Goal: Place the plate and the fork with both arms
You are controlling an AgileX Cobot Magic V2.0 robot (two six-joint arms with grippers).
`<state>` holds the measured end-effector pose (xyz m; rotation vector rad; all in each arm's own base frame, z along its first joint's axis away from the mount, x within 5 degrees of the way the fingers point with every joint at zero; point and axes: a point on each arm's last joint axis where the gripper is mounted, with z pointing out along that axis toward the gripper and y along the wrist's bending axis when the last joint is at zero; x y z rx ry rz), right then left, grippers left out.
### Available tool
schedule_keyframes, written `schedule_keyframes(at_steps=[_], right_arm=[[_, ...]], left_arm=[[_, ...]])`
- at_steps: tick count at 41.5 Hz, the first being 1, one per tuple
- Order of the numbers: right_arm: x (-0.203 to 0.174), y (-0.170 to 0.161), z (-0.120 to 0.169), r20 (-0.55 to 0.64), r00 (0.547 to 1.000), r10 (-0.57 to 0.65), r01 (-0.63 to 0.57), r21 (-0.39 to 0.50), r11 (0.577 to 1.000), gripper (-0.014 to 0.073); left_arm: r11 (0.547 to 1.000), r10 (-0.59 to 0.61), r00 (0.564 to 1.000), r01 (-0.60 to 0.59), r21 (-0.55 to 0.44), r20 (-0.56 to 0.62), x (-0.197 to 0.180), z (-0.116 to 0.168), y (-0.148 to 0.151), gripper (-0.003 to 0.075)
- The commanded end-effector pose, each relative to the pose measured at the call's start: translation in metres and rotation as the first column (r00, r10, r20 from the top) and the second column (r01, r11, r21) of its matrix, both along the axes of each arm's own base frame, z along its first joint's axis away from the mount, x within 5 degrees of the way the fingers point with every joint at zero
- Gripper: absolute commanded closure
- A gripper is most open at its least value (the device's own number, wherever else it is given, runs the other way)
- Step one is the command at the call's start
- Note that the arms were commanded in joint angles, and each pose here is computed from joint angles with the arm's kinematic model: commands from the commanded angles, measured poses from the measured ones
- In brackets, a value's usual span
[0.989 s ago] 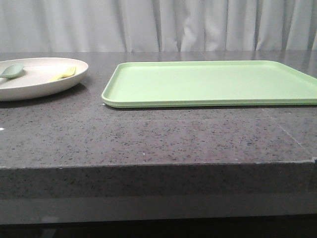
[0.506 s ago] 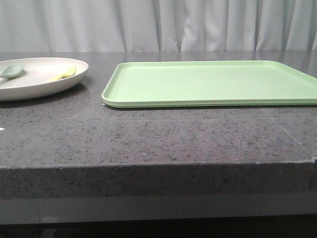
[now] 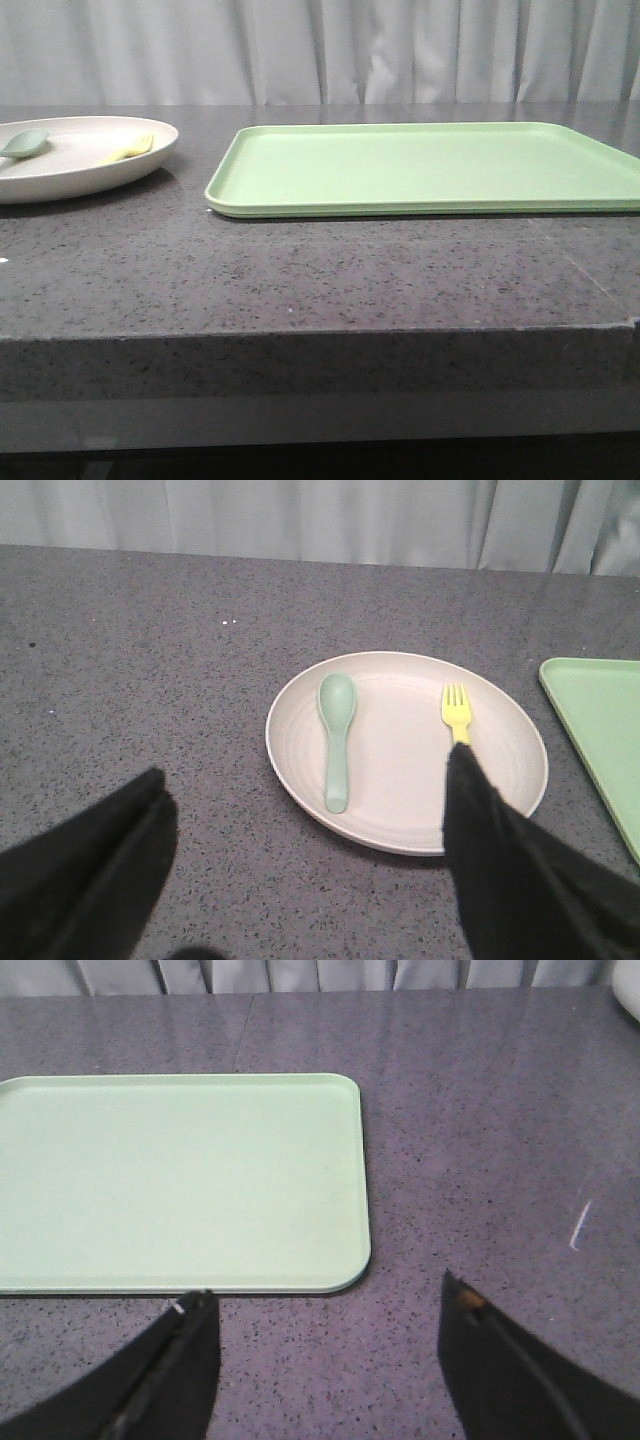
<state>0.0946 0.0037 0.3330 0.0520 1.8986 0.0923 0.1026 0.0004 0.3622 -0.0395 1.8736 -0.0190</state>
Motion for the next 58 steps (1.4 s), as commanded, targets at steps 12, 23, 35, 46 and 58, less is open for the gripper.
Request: schedule_keyframes(at_steps=[12,23,35,46,58], right_arm=[[0.003,-0.001,0.018,0.104,0.995,-0.005,0.006,-0.009,1.0,0.0054],[0.003,-0.001,0.018,0.105,0.994,-0.005,0.006,-0.009,1.0,0.0054],[0.003,-0.001,0.018,0.105,0.995,-0.005,0.006,-0.009,1.0,0.0054],[0.003,-0.001,0.018,0.102,0.995,-0.005,0.006,-0.009,1.0,0.0054],[0.003,-0.001,0.017,0.098,0.995,-0.005,0.006,-0.01,1.0,0.0054]], left_arm=[[1.0,-0.003,0.994,0.005,-0.011,0.113,0.002,0.018,-0.001,0.0157],[1.0,0.004,1.0,-0.004,0.008,0.0,0.016,0.019,0.0,0.0195],[0.995,0.051,0.936,-0.018,0.099,-0.348,0.072,0.01,0.006,0.0195],[0.997,0.054,0.886,-0.021,0.076,-0.461,0.135,0.003,0.018,0.0195],[0.994,-0.066,0.856,0.013,-0.107,-0.514,0.195,-0.005,0.051,0.0195]])
